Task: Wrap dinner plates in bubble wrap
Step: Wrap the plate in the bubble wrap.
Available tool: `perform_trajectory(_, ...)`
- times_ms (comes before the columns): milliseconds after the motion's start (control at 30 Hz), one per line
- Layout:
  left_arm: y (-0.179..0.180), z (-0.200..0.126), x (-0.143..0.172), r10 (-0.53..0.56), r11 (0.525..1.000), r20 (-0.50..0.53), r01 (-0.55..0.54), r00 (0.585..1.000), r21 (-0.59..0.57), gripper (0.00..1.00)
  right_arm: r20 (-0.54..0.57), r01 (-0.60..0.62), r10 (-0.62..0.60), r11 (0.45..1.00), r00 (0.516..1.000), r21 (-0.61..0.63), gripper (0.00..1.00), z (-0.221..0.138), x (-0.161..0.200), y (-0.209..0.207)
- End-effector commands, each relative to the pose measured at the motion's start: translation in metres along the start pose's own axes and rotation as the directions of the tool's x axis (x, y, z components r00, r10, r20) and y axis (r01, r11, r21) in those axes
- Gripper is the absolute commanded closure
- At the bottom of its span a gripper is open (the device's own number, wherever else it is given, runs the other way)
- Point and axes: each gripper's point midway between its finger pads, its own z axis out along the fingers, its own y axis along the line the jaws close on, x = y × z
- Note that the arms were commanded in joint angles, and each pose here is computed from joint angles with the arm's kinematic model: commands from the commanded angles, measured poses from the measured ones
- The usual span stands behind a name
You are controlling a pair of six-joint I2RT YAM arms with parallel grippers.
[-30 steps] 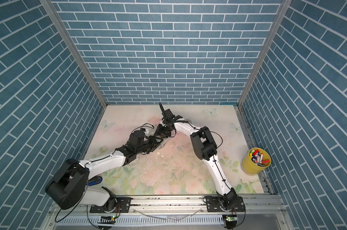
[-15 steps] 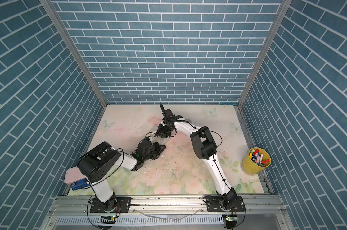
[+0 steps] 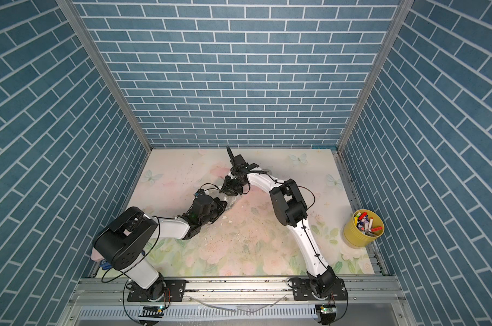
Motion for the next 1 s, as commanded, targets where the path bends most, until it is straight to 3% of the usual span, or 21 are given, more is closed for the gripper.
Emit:
perform_trajectory(0,0.047,-0.01,-0.013,0.052,0.979,0.05,-0.041,0.997,-0.202,1.0,-0.027,-0.093,0.096,0.991,0.995,0.098,0.63,0.011,0.01,-0.035)
perform_trajectory(167,0.046,-0.016,-0.02,0.044,0.979,0.075,-0.028,0.996,-0.2,1.0,0.053,-0.039,0.034,0.994,0.998,0.1,0.58,-0.013,0.001,-0.017)
perform_trajectory(267,0.048,-0.012,-0.017,0.035,0.979,0.049,-0.024,0.998,-0.205,0.99,0.153,0.039,-0.049,0.997,0.987,0.069,0.42,-0.047,-0.006,0.01)
perform_trajectory(367,0.054,-0.006,-0.015,0.01,0.978,0.009,-0.008,1.0,-0.207,0.99,0.188,0.119,-0.143,0.984,0.972,0.132,0.26,-0.069,-0.005,0.013)
perform_trajectory(533,0.057,0.005,-0.009,0.005,0.979,-0.084,-0.022,0.996,-0.201,0.97,0.109,0.216,-0.25,0.943,0.962,0.255,0.34,-0.064,0.0,-0.015)
perform_trajectory(733,0.052,0.013,-0.007,0.055,0.981,-0.161,-0.083,0.985,-0.178,0.97,0.085,0.292,-0.341,0.889,0.936,0.352,0.34,-0.061,-0.009,-0.034)
perform_trajectory(967,0.051,0.014,-0.01,0.102,0.972,-0.22,-0.144,0.97,-0.186,0.97,0.002,0.283,-0.317,0.851,0.948,0.442,0.33,-0.038,-0.016,-0.068)
